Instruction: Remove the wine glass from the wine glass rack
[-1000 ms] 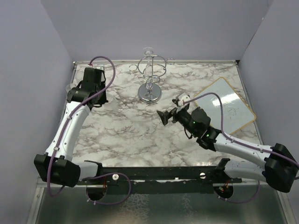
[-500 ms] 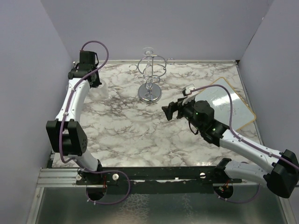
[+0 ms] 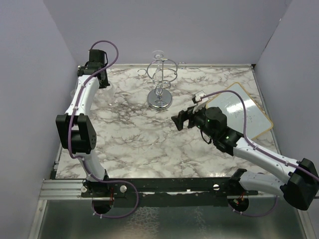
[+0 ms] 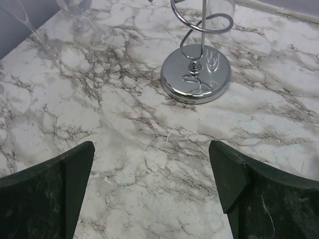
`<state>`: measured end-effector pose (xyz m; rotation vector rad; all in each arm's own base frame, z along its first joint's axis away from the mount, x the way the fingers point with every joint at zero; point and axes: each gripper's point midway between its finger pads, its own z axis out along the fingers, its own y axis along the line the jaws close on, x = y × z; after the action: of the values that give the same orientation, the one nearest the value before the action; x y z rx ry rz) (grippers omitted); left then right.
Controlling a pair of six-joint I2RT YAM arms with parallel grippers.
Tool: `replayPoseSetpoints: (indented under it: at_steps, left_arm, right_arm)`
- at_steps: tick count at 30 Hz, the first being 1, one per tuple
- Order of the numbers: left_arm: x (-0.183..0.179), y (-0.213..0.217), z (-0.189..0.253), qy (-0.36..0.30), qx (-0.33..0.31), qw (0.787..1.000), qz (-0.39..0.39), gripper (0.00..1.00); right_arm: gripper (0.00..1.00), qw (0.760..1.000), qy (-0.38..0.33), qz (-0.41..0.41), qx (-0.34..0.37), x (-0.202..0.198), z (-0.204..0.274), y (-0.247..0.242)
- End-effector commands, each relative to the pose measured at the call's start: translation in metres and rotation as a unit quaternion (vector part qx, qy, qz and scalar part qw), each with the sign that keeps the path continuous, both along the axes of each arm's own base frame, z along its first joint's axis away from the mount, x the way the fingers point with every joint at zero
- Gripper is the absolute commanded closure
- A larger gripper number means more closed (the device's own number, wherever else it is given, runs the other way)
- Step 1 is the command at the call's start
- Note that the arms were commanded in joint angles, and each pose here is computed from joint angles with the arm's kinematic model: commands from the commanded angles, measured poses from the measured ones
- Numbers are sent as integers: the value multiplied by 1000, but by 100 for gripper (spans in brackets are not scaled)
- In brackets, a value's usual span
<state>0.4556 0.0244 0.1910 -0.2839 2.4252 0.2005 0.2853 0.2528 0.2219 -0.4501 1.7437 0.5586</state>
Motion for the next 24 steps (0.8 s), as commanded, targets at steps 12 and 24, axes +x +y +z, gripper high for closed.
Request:
replayPoseSetpoints:
  at_steps: [12,24]
  left_arm:
    - [21,15,12,-12,36,999,12,100]
    - [26,19,23,-21,42,999,8,72]
  right_arm:
    - [0,1000,2,9,10,-3,0,0]
    - [0,1000,0,9,14,-4,5,0]
